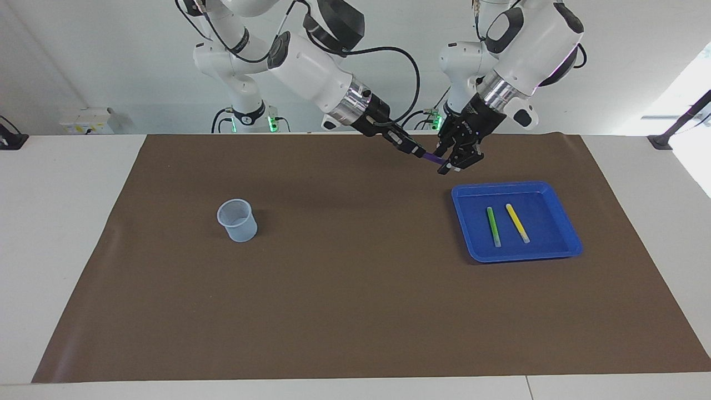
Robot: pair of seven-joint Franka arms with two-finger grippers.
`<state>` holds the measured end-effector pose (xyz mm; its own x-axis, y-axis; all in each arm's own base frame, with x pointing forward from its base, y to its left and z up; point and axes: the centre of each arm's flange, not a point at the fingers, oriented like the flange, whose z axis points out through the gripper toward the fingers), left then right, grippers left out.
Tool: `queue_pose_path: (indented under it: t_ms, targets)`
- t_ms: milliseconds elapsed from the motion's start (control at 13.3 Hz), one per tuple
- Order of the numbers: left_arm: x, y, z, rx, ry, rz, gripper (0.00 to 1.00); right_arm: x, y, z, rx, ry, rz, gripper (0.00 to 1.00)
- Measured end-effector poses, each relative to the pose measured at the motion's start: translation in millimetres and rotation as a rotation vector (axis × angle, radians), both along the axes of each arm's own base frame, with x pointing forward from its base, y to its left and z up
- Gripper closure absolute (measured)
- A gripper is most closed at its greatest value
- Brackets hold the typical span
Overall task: Right arm passes pens to left for tray arrangement
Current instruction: 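Close the left gripper on the purple pen beside the right gripper, then open the right gripper and pull it back from the purple pen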
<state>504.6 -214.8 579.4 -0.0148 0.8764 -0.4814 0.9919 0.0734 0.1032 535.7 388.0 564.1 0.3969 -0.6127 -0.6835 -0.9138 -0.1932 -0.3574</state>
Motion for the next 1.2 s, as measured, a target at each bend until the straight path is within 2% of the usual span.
queue_pose_path:
  t_ms: [226, 903, 978, 1204]
  targets:
    - [-2.6, -2.0, 0.2, 0.002, -0.004, -0.012, 0.82, 3.4, -2.0, 0.1, 0.005, -0.011, -0.017, 0.82]
    - [-3.7, -1.3, -0.2, 0.002, -0.006, -0.013, 0.82, 2.7, -0.6, 0.5, -0.004, -0.021, -0.011, 0.81]
    - [-3.2, -0.8, -0.3, 0.001, -0.006, -0.006, 0.82, 2.4, -0.3, 0.8, -0.023, -0.038, -0.003, 0.74]
    - [0.8, 6.4, 1.1, -0.004, -0.017, 0.016, 0.82, 2.4, -0.6, -0.1, -0.093, -0.094, 0.023, 0.40]
